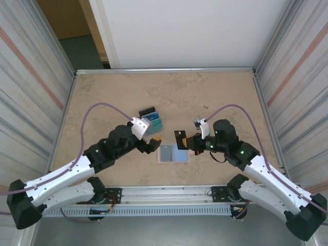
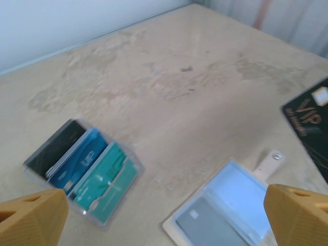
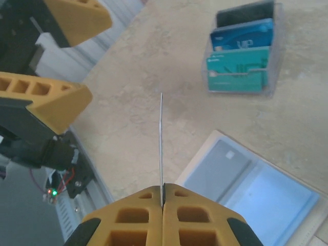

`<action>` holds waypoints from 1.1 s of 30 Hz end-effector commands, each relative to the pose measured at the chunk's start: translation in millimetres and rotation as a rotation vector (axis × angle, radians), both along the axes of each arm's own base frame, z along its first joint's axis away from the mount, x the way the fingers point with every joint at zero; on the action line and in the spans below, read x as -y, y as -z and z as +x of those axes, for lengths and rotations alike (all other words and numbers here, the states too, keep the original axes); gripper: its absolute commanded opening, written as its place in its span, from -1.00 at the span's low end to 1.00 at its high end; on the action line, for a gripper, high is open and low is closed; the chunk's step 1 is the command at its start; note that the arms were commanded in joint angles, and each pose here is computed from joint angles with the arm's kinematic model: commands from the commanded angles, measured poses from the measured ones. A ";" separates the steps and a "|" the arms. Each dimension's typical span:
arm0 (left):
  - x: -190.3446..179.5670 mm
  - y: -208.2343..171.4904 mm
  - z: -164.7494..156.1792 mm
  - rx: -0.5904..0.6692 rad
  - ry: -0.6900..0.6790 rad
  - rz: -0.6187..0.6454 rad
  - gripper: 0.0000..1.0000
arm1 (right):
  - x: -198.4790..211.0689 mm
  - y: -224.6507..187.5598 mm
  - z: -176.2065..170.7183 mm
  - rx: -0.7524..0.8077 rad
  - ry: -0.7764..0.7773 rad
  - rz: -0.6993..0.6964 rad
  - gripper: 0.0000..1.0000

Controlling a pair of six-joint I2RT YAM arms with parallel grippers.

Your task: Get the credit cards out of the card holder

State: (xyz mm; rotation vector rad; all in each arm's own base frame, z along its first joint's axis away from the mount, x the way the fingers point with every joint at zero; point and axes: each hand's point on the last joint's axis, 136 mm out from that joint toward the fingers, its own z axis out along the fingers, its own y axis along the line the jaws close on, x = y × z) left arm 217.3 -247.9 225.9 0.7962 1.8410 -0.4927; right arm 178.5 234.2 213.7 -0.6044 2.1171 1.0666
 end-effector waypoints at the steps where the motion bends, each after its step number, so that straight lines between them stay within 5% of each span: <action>1: 24.2 -23.3 -23.2 0.097 0.243 0.007 0.89 | -11.3 -20.0 -12.4 0.082 -0.120 -0.001 -1.00; 10: 53.1 -33.0 -55.4 0.099 0.534 0.028 0.65 | -31.3 -24.8 -27.8 0.129 -0.256 -0.057 -1.00; 20: 71.0 -23.2 -71.0 0.025 0.703 0.072 0.20 | -42.5 -26.0 -37.5 0.149 -0.337 -0.077 -1.00; 28: 74.1 -12.0 -72.1 -0.017 0.736 0.118 -0.72 | -45.3 -26.0 -37.2 0.158 -0.353 -0.087 -1.00; 33: 69.7 -9.4 -67.0 -0.002 0.705 0.150 -1.00 | -44.9 -25.4 -34.2 0.169 -0.339 -0.097 -1.00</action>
